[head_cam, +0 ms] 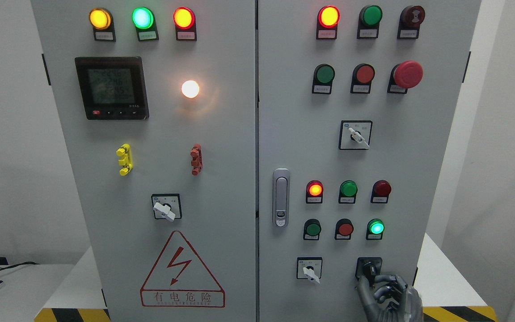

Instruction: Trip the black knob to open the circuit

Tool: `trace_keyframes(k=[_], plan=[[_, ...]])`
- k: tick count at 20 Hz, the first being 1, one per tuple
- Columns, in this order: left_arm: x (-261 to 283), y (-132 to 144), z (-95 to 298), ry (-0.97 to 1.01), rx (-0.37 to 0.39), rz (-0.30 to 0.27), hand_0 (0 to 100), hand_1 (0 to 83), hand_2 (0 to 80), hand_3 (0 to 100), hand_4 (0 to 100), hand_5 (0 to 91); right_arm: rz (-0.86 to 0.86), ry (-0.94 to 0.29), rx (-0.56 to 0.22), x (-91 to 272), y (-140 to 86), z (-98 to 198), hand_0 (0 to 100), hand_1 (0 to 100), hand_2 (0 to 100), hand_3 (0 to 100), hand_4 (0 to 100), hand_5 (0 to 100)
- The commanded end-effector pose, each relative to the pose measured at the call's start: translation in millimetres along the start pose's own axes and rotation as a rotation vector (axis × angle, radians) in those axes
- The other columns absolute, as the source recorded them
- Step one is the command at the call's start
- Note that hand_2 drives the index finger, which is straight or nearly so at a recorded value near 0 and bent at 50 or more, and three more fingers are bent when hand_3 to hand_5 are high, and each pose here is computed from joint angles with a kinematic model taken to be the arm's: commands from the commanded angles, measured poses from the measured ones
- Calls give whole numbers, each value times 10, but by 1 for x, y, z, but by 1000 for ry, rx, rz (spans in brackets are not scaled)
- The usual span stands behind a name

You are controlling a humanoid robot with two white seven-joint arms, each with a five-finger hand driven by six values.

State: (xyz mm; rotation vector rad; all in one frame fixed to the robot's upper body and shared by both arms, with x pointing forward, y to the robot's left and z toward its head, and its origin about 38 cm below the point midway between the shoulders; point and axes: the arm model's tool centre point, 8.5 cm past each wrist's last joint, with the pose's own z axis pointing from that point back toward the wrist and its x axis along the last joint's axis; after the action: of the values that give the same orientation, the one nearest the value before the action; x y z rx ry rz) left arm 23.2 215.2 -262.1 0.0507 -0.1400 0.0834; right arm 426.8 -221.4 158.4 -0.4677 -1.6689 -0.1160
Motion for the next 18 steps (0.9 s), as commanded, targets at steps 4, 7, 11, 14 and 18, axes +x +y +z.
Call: trace_keyframes(k=[4,7,11,14,18], plan=[[0,0,0,-2,-4,-30,120,389,0,0,0,0,16,-17,19,3,7,2,314,718,542,808,824,966],[0,-1,0,-2,-6,-30,120,389,0,0,0,0,40,-26,11,3,5,2,316,722,539,805,823,965],[0,0,0,-2,-4,-30,120,389,0,0,0,0,42,-29,12,4,6,2,317,727,535,802,822,965],[0,-1,0,-2,-6,-30,120,389,0,0,0,0,55,-30,8,2,4,3,317,729,534,800,820,965],[0,-1,0,-2,-6,-30,120,389,0,0,0,0,65,-34,6,2,4,3,318,733,524,797,817,964]])
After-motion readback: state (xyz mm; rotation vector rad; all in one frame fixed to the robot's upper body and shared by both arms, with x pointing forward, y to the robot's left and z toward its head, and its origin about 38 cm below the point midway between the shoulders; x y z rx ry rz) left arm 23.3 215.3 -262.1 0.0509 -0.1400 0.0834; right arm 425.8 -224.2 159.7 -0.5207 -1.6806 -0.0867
